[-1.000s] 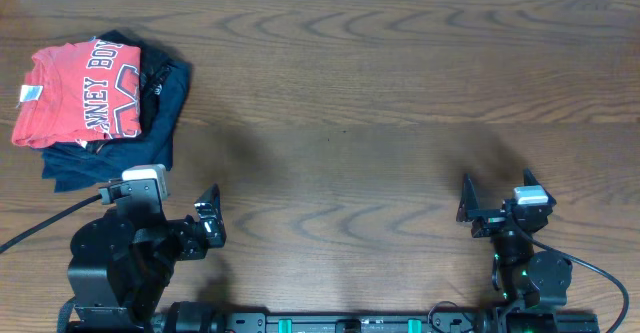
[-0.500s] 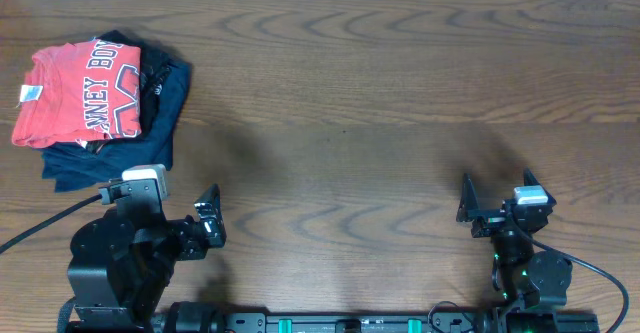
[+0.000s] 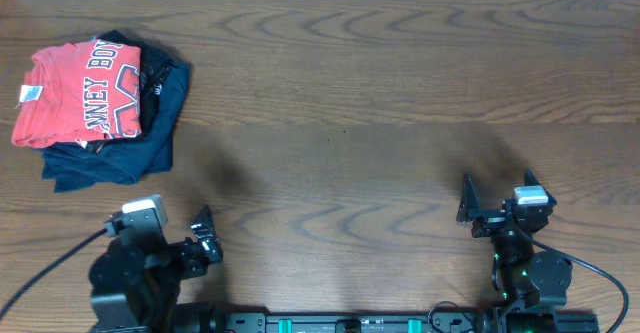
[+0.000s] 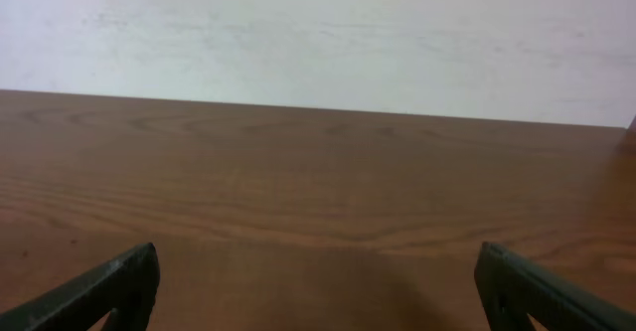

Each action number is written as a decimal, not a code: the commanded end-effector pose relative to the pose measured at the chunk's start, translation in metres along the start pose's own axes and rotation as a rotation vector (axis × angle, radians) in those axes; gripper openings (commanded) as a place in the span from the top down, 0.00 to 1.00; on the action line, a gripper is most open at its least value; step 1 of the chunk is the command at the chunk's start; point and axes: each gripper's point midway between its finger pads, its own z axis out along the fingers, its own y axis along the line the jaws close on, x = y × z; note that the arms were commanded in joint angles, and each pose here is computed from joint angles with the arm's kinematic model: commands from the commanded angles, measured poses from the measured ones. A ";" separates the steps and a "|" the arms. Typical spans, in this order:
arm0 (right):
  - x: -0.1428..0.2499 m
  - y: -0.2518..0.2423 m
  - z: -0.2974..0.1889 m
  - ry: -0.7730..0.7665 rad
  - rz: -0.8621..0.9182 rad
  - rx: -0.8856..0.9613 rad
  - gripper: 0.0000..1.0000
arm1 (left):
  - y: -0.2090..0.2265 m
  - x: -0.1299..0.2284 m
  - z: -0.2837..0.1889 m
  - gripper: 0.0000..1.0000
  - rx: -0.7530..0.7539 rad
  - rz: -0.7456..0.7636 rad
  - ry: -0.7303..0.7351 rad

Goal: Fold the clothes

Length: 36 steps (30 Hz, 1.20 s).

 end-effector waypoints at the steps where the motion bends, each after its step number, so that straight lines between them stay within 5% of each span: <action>1: 0.000 0.001 0.000 -0.001 -0.013 0.001 0.01 | 0.007 0.018 0.020 0.02 -0.005 0.016 -0.043; 15: 0.000 0.001 0.000 -0.001 -0.013 0.001 0.01 | -0.006 -0.007 0.085 0.02 0.109 0.190 -0.548; 20: 0.000 0.001 0.000 -0.001 -0.013 0.001 0.01 | -0.009 -0.001 0.089 0.02 0.094 0.290 -0.539; 24: 0.000 0.001 0.000 -0.001 -0.013 0.001 0.01 | -0.004 0.022 0.102 0.02 0.089 0.289 -0.429; 36: 0.000 0.001 0.000 -0.001 -0.013 0.001 0.01 | -0.004 0.021 0.102 0.02 0.085 0.289 -0.432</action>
